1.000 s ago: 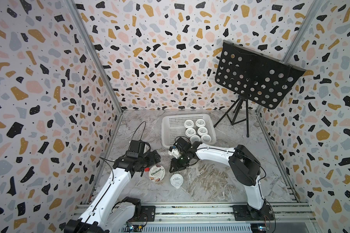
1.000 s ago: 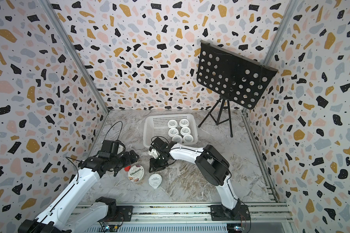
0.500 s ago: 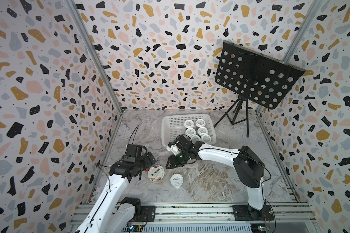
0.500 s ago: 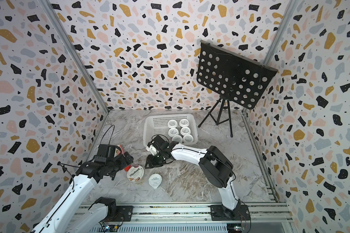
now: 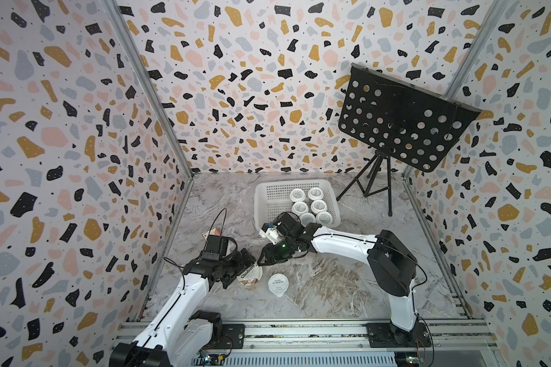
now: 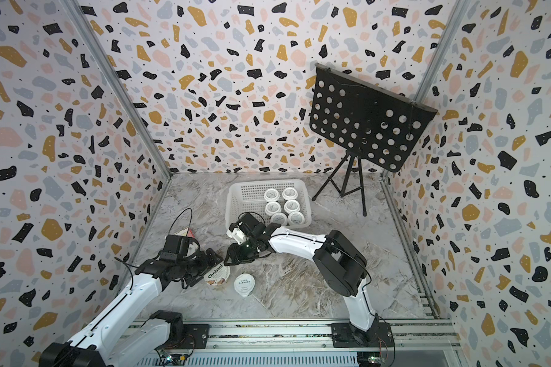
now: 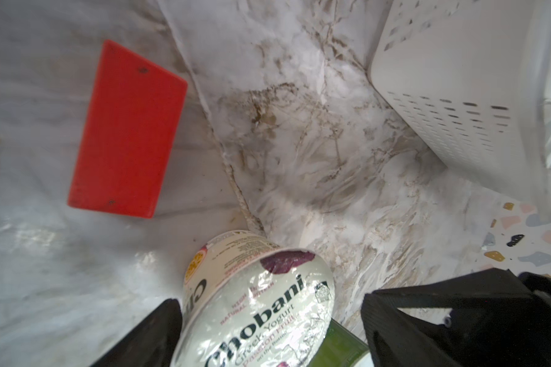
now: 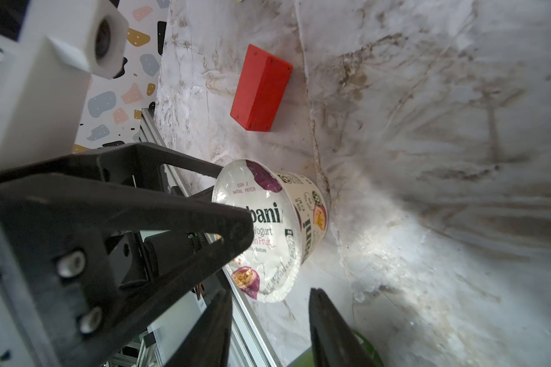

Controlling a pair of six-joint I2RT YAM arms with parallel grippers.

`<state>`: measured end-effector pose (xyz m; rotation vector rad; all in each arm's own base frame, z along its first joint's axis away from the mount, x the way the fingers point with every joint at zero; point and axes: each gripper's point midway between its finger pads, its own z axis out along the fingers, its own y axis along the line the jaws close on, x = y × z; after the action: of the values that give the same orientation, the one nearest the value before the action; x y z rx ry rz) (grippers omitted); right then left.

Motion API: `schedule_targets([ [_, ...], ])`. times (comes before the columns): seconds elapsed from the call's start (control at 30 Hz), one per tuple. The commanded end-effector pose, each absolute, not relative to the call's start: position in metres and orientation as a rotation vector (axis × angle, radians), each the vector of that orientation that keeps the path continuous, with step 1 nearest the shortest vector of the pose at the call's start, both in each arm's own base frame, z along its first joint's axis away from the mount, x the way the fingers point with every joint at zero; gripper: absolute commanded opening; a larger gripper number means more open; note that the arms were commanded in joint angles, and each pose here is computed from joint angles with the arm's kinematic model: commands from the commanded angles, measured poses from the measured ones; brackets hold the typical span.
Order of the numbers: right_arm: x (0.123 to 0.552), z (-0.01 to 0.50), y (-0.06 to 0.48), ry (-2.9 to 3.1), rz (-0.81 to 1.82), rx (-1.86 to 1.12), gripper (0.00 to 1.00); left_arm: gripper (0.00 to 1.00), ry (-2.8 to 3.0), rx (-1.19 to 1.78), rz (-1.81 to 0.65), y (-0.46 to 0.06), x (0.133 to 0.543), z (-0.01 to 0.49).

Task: Put the yogurt in the basket
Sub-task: Pick up the yogurt from the center of the board.

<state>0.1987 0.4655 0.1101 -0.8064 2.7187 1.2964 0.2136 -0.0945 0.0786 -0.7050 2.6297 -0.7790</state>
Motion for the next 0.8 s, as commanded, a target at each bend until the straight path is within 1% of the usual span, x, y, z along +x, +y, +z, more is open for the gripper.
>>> schedule_targets([
  [0.0,0.196,0.103,0.460,2.757,1.290,-0.799,0.43,0.92,2.567,-0.686,-0.854,-0.100,0.218,0.088],
  [0.47,0.196,0.087,0.461,2.829,1.288,-0.756,0.42,0.90,2.566,-0.690,-0.840,-0.098,0.216,0.086],
  [0.77,0.192,0.089,0.468,2.824,1.331,-0.775,0.31,0.89,2.568,-0.693,-0.834,-0.098,0.215,0.084],
])
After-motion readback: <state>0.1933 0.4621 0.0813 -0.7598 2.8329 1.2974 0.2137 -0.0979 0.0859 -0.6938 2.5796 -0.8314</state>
